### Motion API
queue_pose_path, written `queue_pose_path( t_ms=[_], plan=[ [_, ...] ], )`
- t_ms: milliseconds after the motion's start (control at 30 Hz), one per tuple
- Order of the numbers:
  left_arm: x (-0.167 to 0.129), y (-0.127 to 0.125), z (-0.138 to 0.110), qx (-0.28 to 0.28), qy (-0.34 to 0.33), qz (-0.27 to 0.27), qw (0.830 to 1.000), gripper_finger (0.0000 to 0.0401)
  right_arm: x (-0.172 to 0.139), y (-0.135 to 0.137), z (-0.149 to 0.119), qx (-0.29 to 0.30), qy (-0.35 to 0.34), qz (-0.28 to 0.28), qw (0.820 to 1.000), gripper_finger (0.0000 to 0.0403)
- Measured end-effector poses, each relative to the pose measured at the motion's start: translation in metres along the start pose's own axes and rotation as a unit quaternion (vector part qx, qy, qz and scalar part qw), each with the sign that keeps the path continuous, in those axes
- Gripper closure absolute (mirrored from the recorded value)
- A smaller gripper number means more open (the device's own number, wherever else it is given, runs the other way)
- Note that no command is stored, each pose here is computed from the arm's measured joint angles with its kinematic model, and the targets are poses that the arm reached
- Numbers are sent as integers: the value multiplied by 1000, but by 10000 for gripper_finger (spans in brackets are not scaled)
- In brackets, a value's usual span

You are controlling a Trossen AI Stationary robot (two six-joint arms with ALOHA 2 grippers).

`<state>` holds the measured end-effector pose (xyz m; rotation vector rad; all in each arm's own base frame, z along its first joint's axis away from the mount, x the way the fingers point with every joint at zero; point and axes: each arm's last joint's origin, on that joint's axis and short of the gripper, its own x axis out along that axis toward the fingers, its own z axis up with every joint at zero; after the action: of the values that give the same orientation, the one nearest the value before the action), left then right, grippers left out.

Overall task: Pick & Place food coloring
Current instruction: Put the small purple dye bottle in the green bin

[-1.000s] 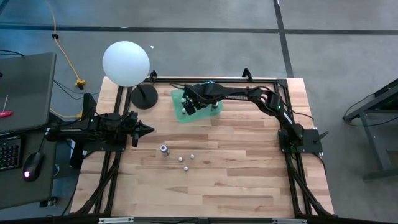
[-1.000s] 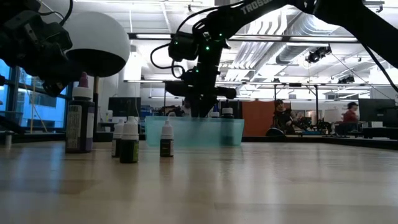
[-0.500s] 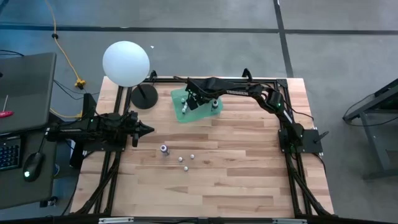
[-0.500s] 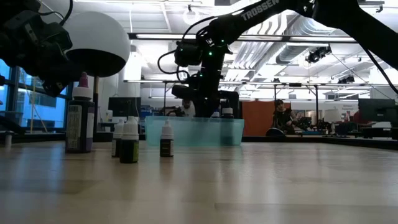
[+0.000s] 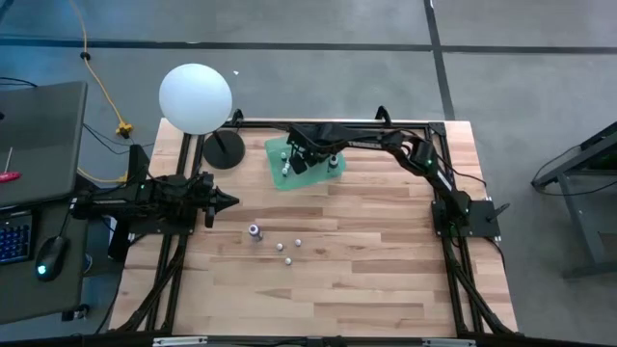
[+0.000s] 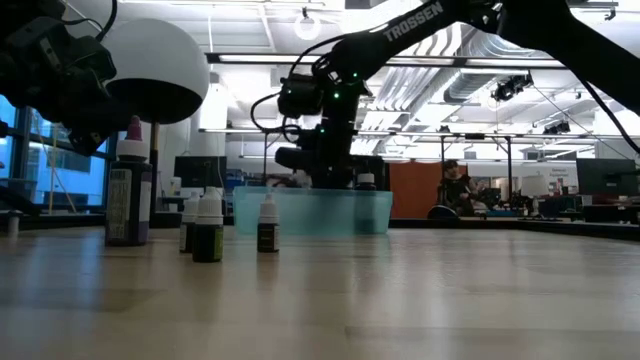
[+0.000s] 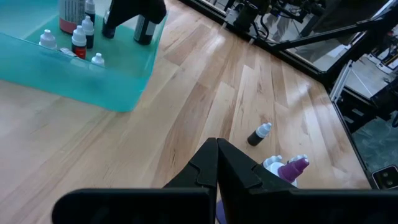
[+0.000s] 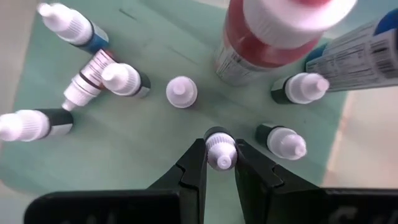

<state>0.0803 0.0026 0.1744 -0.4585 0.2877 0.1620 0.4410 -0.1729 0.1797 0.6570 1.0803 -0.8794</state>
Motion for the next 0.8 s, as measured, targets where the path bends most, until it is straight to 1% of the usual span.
queue_pose_path(
  t_ms=[433, 600, 800],
  plan=[
    [0, 0, 0, 0, 0, 0, 1000, 401, 1, -2, 2, 3, 7, 11, 1000, 349],
    [0, 0, 0, 0, 0, 0, 1000, 401, 12, 1, -1, -1, 22, 19, 1000, 349],
    [0, 0, 0, 0, 0, 0, 1000, 401, 12, 2, -1, -3, 16, 19, 1000, 349]
  ],
)
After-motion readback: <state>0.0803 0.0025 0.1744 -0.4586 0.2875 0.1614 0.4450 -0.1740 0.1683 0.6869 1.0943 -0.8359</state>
